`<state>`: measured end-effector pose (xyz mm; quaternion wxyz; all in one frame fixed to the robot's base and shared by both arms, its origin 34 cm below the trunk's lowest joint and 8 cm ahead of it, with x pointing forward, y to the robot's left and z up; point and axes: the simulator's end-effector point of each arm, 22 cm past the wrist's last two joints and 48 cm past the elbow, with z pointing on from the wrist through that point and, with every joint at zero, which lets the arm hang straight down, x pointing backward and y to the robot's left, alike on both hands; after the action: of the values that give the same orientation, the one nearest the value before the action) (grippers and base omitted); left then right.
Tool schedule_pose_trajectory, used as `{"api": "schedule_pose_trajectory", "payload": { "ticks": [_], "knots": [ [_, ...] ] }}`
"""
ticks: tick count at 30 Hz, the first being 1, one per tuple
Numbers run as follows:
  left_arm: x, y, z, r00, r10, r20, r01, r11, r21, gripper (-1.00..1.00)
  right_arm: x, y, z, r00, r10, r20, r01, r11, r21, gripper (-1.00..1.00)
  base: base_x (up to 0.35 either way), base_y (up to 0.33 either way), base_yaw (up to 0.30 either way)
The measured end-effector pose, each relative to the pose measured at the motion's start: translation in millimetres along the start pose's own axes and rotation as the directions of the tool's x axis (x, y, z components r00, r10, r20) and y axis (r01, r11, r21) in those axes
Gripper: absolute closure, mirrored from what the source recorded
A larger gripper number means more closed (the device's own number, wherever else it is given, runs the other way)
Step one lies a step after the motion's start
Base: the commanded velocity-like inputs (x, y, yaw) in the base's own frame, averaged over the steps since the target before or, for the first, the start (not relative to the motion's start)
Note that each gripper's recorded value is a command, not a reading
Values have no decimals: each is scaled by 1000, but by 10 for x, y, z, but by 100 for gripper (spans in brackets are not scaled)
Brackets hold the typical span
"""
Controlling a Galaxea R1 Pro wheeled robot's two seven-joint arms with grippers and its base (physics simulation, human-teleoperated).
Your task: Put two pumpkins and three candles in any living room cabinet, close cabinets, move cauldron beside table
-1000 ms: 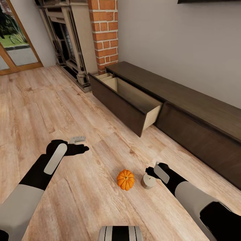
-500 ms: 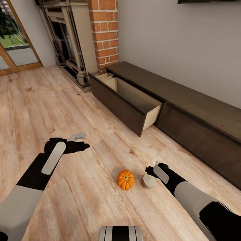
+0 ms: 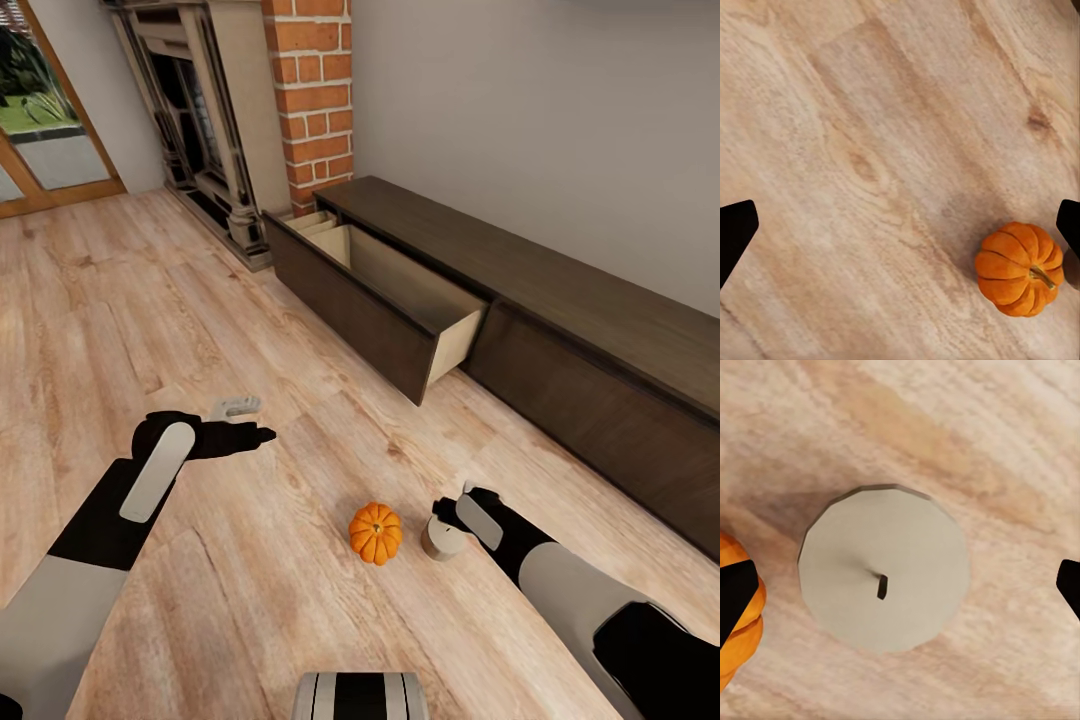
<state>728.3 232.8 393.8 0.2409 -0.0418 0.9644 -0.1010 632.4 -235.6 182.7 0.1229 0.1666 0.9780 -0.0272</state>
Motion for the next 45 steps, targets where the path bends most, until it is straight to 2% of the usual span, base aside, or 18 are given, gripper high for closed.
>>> {"api": "schedule_pose_trajectory", "payload": {
  "ticks": [11, 16, 31, 37, 45],
  "knots": [
    [3, -4, 1, 1000, -1, -1, 1, 1000, 1, -100, 56, 49, 26, 1000, -5, -12, 4, 999, -34, -100, 0, 0, 0],
    [68, 22, 87, 1000, -3, -17, 3, 1000, -2, -100, 139, 12, 125, 1000, 3, -22, -3, 1000, -30, -100, 0, 0, 0],
    [65, 21, 85, 1000, -3, -16, 3, 1000, -2, -100, 102, -8, 134, 1000, 13, -3, -13, 1000, -28, -100, 0, 0, 0],
    [169, 61, 214, 999, -7, -40, 6, 1000, -7, -100, 207, -9, 243, 1000, 12, -25, -12, 1000, -24, -100, 0, 0, 0],
    [172, 66, 216, 999, -4, -41, 4, 1000, -10, -100, 165, 0, 241, 1000, 20, -6, -20, 999, -26, -100, 0, 0, 0]
  ]
}}
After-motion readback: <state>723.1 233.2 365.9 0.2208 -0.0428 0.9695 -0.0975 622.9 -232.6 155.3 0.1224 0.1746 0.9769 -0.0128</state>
